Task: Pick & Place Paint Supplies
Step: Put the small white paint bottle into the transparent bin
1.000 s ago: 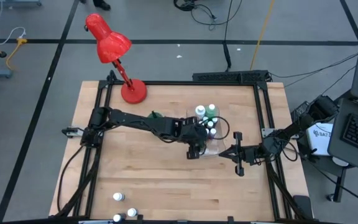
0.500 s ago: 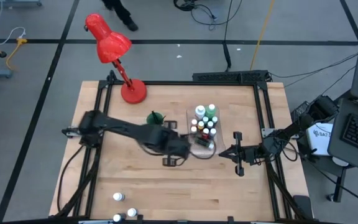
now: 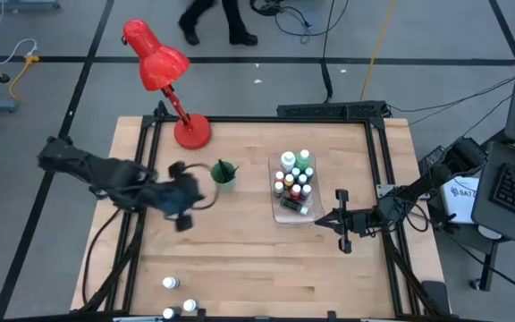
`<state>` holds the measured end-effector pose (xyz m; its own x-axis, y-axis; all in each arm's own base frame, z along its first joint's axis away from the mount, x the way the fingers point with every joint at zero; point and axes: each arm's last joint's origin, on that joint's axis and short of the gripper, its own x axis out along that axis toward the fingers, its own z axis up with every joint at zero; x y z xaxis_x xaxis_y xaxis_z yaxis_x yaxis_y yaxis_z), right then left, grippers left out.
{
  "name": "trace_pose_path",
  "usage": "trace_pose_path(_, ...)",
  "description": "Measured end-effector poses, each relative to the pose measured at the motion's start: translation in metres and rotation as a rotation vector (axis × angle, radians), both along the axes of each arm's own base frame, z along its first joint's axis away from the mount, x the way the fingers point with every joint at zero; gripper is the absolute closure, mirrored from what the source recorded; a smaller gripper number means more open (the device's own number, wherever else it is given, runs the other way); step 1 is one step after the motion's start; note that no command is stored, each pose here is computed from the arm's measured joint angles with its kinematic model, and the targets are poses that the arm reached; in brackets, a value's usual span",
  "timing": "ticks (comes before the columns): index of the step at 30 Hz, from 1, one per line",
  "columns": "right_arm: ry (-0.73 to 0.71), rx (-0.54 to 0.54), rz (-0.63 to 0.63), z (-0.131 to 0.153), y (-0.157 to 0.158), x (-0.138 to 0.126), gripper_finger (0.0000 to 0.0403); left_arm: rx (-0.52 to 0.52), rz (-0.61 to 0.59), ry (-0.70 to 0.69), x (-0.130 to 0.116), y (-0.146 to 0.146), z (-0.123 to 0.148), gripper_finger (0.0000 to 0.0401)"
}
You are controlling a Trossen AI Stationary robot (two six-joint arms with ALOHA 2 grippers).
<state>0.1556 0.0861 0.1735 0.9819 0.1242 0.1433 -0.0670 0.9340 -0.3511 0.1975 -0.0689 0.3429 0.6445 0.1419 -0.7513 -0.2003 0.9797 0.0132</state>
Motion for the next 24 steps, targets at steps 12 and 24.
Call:
trace_pose_path(12,0.003,0.030,0.005,0.000,0.000,0.000,0.0399,-0.267,-0.162,-0.004,-0.069,-0.045,-0.063,0.0396)
trace_pose_path(24,0.009,0.074,0.011,0.000,0.000,0.000,0.0399,-0.151,-0.068,0.205,-0.088,-0.108,-0.046,0.0399)
